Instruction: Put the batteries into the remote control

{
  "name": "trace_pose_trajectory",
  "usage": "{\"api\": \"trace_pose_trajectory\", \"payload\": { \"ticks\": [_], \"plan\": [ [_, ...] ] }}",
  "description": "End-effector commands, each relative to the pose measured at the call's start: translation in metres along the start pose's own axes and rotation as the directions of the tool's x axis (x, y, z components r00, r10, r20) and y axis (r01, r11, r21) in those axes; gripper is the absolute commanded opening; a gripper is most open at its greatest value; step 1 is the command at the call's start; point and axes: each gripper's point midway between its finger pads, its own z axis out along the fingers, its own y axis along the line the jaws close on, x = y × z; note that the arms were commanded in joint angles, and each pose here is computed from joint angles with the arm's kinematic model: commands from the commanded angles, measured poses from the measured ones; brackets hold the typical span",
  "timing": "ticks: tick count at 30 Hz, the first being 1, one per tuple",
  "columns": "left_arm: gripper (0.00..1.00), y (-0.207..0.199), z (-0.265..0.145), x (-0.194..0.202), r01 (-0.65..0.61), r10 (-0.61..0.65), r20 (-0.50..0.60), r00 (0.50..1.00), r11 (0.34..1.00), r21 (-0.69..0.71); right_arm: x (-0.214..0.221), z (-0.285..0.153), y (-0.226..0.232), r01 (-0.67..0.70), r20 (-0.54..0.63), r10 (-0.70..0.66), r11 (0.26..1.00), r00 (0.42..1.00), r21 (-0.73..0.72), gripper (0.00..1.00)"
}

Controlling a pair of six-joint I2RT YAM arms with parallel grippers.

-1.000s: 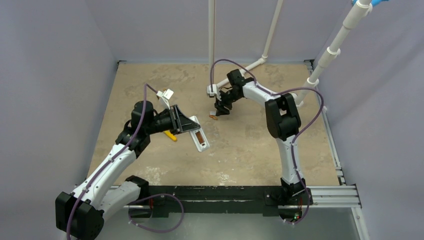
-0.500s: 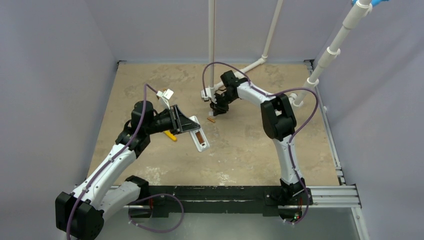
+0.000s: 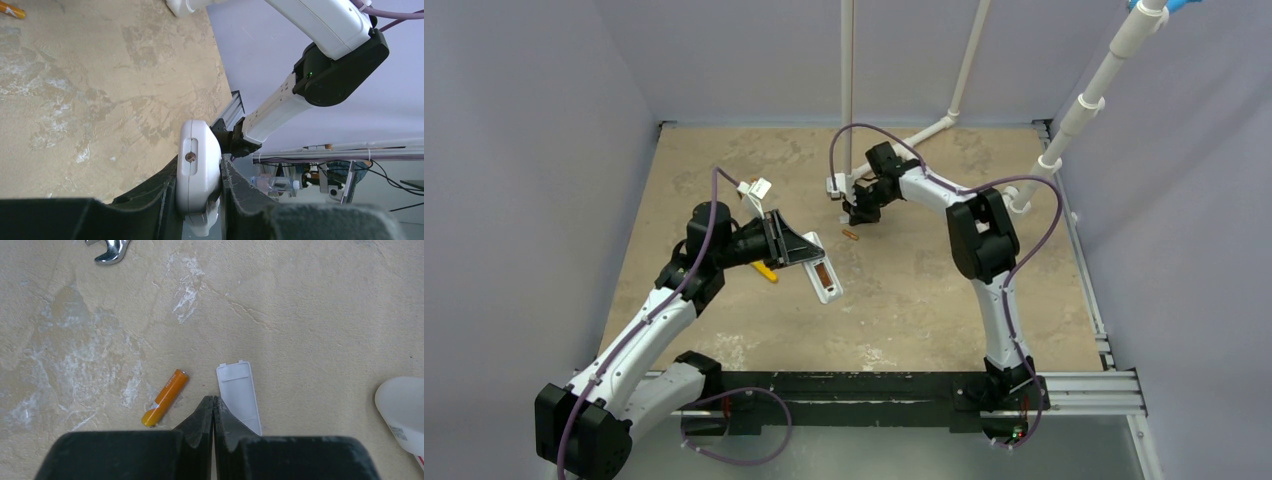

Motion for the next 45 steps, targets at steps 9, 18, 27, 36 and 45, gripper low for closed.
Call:
{"api": "trace_pose_trajectory", "payload": {
  "ticks": [9, 18, 27, 36, 45],
  "plan": [
    [0.0, -0.022, -0.005, -0.014, -0.07, 0.068, 0.043, 0.997, 0.996, 0.052, -0.046, -0.037, -0.013, -0.022, 0.134, 0.005, 0.993, 0.991, 0.12, 0.0],
    [0.0, -0.022, -0.006, -0.012, -0.073, 0.071, 0.041, 0.997, 0.996, 0.053, -0.044, -0.053, -0.039, -0.058, 0.134, 0.032, 0.978, 0.99, 0.199, 0.23],
    [0.0, -0.021, -0.007, -0.012, -0.075, 0.073, 0.046, 0.996, 0.996, 0.046, -0.013, -0.031, -0.048, -0.03, 0.017, 0.028, 0.988, 0.999, 0.152, 0.35],
    [0.0, -0.02, -0.006, -0.013, -0.07, 0.068, 0.049, 0.996, 0.997, 0.043, 0.008, -0.014, -0.03, -0.063, -0.05, 0.067, 0.996, 0.997, 0.068, 0.37],
    [0.0, -0.02, -0.005, -0.014, -0.069, 0.067, 0.048, 0.997, 0.997, 0.046, 0.025, -0.017, -0.007, -0.047, -0.164, 0.051, 0.998, 0.985, 0.028, 0.22]
  ]
}}
